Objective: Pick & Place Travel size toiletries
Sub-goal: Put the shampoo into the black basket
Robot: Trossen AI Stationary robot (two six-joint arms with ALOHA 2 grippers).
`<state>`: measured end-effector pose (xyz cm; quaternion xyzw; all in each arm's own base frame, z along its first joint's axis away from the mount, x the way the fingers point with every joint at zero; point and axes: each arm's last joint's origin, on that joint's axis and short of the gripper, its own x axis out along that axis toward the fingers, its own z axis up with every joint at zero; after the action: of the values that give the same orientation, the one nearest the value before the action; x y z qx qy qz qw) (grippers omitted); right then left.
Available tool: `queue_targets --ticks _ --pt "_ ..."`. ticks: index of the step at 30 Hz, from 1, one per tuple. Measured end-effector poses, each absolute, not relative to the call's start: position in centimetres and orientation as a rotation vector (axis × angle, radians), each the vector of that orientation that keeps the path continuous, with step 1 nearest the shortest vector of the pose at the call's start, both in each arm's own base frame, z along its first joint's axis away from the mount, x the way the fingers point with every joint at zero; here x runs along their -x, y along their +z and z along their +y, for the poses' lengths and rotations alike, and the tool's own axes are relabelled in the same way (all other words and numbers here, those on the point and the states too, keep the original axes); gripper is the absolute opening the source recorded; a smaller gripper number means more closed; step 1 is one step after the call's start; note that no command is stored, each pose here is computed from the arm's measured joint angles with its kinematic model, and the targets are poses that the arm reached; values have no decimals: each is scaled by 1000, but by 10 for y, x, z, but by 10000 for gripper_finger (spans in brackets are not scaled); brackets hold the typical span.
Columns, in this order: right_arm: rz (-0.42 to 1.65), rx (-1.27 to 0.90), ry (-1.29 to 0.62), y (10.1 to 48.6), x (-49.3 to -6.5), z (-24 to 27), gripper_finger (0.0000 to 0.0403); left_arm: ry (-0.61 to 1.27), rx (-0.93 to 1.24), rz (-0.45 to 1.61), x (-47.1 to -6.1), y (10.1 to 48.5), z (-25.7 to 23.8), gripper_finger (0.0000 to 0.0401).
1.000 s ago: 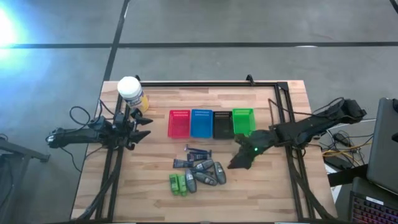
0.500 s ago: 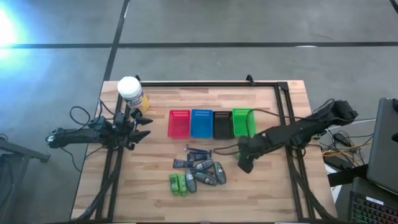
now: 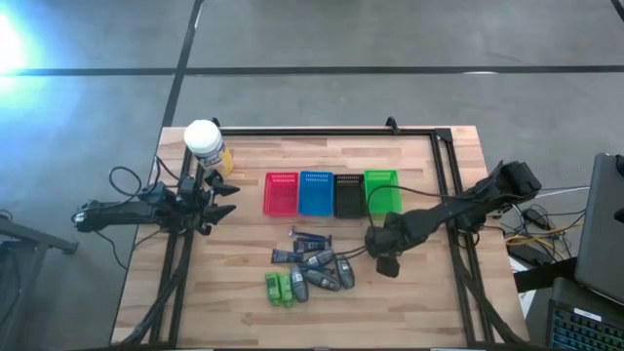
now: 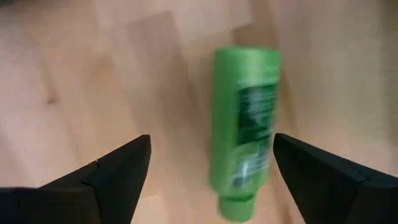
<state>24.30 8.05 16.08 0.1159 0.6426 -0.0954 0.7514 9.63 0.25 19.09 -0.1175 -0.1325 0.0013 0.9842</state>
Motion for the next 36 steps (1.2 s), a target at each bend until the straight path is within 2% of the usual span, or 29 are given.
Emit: queue_targets --ticks 3,12,23,29,36 --pt "1376 -192 -231 161 -244 79 344 3 236 -267 -96 191 2 264" --pt "1397 -183 -237 156 -241 80 354 3 237 -266 -96 191 2 264" --pt "1468 -179 -245 133 -241 81 328 3 237 -265 -96 191 2 264" --pt "1426 -216 -248 139 -243 82 284 3 236 -265 -96 191 2 264" --pt "1377 -375 -279 154 -247 85 191 3 236 -265 -96 191 2 264"
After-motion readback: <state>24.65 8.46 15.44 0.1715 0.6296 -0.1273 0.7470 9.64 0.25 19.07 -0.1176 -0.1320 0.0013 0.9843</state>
